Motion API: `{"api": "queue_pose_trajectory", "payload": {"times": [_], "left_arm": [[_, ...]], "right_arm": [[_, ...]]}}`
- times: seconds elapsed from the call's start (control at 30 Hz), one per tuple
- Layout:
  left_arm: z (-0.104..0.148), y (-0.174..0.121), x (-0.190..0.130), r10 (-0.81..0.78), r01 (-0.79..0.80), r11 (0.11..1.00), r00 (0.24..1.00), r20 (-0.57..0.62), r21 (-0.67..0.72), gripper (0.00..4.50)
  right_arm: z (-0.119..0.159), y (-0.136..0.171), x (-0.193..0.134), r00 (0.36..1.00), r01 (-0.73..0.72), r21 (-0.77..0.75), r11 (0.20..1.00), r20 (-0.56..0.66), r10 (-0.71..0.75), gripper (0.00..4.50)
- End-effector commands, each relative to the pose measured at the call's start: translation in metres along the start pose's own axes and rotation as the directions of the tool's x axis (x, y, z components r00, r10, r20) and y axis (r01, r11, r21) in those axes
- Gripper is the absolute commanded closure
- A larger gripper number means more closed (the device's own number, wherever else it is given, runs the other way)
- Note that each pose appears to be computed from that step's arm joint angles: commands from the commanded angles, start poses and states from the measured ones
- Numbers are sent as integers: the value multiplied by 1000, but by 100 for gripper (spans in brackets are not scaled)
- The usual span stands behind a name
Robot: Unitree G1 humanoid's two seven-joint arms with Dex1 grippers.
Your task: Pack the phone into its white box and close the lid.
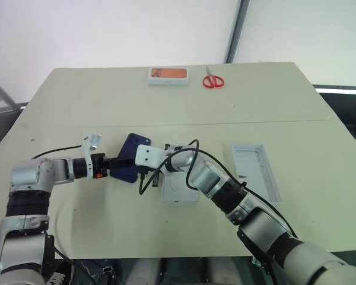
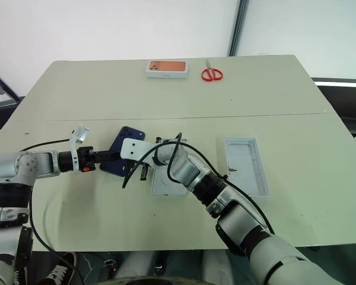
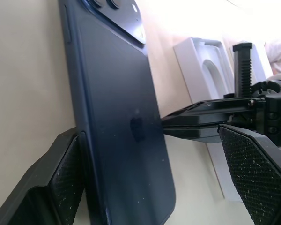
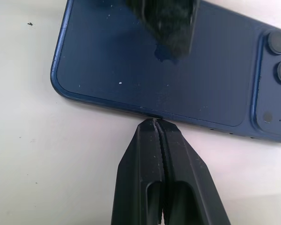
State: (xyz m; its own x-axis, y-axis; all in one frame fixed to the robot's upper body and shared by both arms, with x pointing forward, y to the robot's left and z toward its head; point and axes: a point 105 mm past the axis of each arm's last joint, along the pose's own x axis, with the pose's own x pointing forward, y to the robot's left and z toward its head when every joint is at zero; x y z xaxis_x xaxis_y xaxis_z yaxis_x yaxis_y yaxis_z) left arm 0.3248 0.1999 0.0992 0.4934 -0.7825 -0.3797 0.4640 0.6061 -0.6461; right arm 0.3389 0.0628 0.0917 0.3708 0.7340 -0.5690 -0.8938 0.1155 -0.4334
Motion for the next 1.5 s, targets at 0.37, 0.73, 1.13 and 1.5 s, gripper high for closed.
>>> {"api": "queue_pose_trajectory", "payload": {"times": [0.37, 0.73, 1.13, 1.5], "left_arm": [[-34, 20, 6, 29, -37, 986, 998, -50, -162, 287], [-37, 21, 9, 28, -33, 978, 999, -30, -206, 449], [14, -8, -7, -142, 224, 949, 932, 334, -222, 449], [18, -32, -22, -222, 358, 904, 861, 458, -235, 450]], "right_arm": [[8, -9, -2, 999, 33, -41, 999, 16, -32, 450], [5, -11, -4, 999, 38, -49, 998, 19, -37, 450], [49, -27, -46, 907, 16, 182, 983, 412, -91, 450], [6, 16, -110, 914, -157, 100, 983, 392, 106, 11]]}}
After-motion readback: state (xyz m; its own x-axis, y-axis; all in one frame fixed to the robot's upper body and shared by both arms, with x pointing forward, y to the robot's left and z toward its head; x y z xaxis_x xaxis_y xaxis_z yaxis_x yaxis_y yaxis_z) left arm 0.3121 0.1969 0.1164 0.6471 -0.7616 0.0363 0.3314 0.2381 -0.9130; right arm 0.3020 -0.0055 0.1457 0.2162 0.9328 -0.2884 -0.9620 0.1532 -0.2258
